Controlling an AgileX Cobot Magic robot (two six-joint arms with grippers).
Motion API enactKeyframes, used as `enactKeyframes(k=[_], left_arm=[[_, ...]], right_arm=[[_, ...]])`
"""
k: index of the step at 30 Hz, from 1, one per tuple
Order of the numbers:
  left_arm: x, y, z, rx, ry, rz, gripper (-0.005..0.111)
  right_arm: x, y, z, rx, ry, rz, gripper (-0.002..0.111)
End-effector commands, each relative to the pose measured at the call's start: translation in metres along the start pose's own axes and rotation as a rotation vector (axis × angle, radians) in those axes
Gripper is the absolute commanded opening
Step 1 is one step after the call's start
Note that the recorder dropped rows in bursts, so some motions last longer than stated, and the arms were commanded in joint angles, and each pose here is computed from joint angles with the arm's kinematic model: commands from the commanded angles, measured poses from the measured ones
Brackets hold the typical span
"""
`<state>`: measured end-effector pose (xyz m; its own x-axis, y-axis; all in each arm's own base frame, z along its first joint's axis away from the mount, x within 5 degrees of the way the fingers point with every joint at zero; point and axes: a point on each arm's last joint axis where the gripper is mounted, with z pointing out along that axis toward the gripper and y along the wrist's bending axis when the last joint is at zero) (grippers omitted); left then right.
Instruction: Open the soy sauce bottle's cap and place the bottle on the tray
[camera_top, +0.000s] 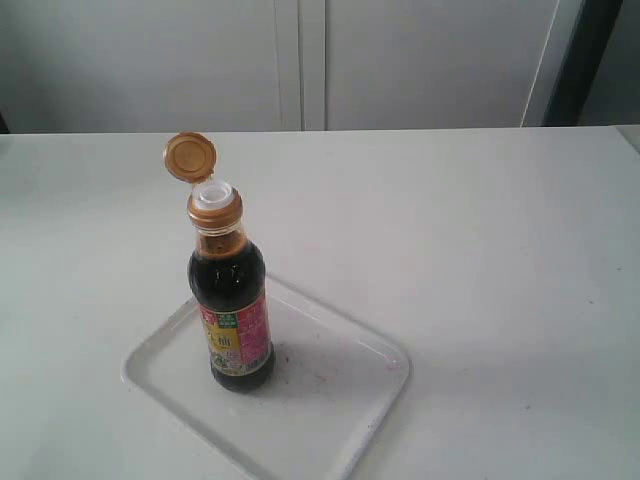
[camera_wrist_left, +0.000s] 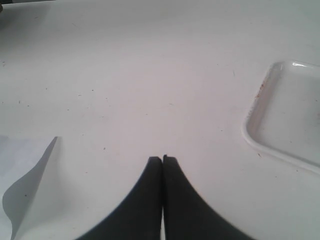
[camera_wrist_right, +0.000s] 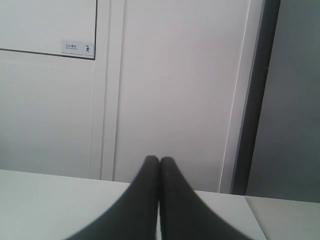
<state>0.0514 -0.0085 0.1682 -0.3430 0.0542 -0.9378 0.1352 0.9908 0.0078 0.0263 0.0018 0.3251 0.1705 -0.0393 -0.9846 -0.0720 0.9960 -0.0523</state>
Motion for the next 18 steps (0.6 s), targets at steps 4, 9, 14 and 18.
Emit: enactKeyframes(k=[4,9,14,18], left_arm=[[0.0016,-0.0003,0.0003,0.003,0.004,-0.012,0.0],[0.0016,-0.0003,0.0003,0.003,0.004,-0.012,0.0],[0.0016,-0.0003,0.0003,0.003,0.004,-0.012,0.0],[0.0016,-0.0003,0.0003,0.003,0.004,-0.012,0.0]], right_arm=[[0.0005,-0.0002,-0.001,0.009,-0.005,0.003,0.0],[0.0005,-0.0002,-0.001,0.009,-0.005,0.003,0.0],[0.0012,-0.0002,-0.001,0.008,0.004,0.003,0.0],[0.0065,0.0,-0.0005,0.007,0.046,0.003,0.0]])
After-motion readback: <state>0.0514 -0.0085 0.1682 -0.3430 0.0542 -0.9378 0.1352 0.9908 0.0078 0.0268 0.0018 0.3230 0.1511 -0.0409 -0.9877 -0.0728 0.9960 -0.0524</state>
